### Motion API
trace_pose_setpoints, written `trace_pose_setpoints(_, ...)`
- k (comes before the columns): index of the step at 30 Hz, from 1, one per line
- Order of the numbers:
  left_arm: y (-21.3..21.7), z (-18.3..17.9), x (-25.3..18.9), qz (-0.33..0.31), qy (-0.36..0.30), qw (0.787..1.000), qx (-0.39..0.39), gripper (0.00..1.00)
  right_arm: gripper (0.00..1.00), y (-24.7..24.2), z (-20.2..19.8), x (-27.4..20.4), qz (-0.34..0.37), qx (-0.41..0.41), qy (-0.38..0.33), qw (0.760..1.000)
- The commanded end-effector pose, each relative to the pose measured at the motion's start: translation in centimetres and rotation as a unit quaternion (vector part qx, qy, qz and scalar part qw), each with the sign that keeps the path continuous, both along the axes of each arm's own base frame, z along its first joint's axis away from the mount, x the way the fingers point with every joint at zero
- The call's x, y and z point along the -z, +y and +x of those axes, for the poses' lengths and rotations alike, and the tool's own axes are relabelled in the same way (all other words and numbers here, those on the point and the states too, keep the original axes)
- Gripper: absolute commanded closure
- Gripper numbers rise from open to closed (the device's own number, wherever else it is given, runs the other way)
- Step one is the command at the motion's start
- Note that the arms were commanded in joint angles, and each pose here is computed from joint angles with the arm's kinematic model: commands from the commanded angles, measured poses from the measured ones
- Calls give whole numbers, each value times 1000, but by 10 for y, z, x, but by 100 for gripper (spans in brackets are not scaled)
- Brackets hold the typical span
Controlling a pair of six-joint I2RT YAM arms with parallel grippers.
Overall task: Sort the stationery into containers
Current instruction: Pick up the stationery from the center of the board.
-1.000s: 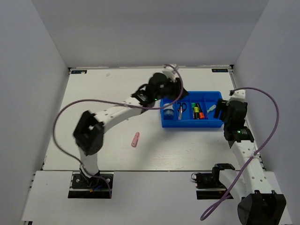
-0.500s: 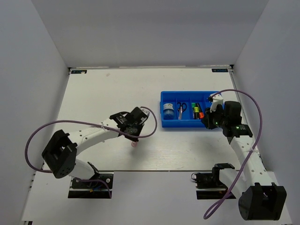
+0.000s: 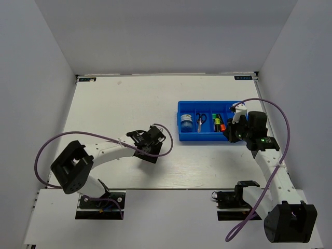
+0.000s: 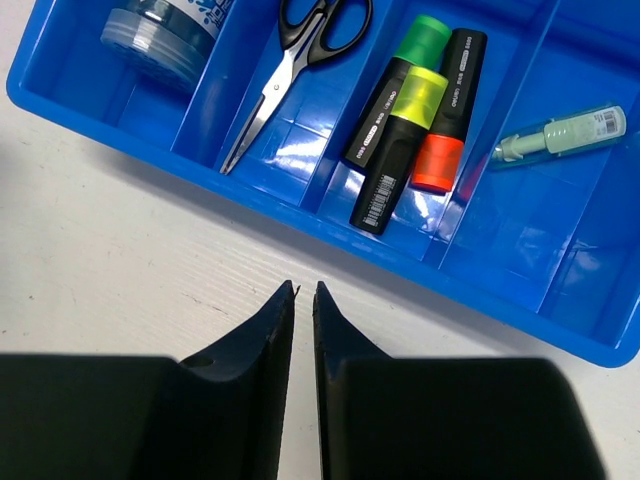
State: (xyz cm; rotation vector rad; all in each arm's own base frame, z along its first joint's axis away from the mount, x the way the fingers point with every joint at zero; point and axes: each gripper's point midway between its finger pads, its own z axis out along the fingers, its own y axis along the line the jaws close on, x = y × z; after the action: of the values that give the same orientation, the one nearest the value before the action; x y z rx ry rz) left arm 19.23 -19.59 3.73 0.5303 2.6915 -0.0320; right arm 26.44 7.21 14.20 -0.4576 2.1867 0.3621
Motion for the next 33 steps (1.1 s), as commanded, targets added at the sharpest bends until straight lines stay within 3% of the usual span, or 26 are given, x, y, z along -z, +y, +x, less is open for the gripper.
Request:
trace_pose_setpoints(1, -14, 14, 0, -21, -25, 999, -14, 29, 84, -1, 7, -18, 6, 8, -19, 1000)
trace_pose_setpoints(9, -23, 27, 18, -8, -13, 1000, -21, 35, 84, -4, 8, -20, 1, 16, -24, 1000)
trace_pose_setpoints(12, -19, 26, 27, -4, -4, 1000, -29, 51, 84, -6, 8, -20, 2, 18, -26, 1000)
trace_pose_setpoints(13, -14, 25, 32, -4, 2, 999, -35, 65, 84, -6, 8, -20, 1, 18, -25, 1000)
trace_pose_setpoints(15, -10, 20, 38, -10, 14, 999, -41, 78, 84, -6, 8, -22, 3, 19, -29, 999)
trace_pose_setpoints(16, -10, 19, 37, -13, 15, 999, -39, 78, 84, -6, 7, -21, 4, 19, -28, 999)
trace_pose_setpoints(17, -10, 19, 37, -16, 17, 999, -41, 85, 84, -7, 7, -21, 3, 20, -29, 999)
trace_pose_setpoints(21, -21, 18, 19, -52, 14, 998, -30, 98, 81, -8, 7, -24, 4, 22, -33, 999)
trace_pose_setpoints(25, -64, 24, -37, -116, -34, 992, 39, 99, 21, -8, 7, -24, 5, 22, -34, 999)
trace_pose_setpoints(26, -87, 24, -60, -143, -61, 985, 76, 99, 21, -8, 7, -25, 6, 24, -38, 999)
trace_pose_setpoints(27, -101, 27, -79, -159, -81, 979, 101, 99, 22, -10, 9, -28, 7, 32, -45, 998)
trace_pose_setpoints(28, -122, 35, -100, -198, -116, 966, 117, 99, 30, -11, 12, -32, 7, 38, -56, 998)
trace_pose_setpoints(29, -138, 30, -112, -213, -137, 956, 148, 99, 68, -13, 11, -31, 10, 48, -58, 997)
trace_pose_setpoints(30, -149, 32, -122, -225, -156, 947, 169, 99, 93, -22, 17, -35, 4, 77, -72, 994)
trace_pose_setpoints(31, -175, 42, -143, -272, -199, 924, 180, 99, 100, -25, 18, -38, 8, 93, -77, 993)
trace_pose_setpoints(33, -193, 50, -157, -299, -223, 908, 191, 99, 100, -41, 21, -41, -12, 138, -83, 987)
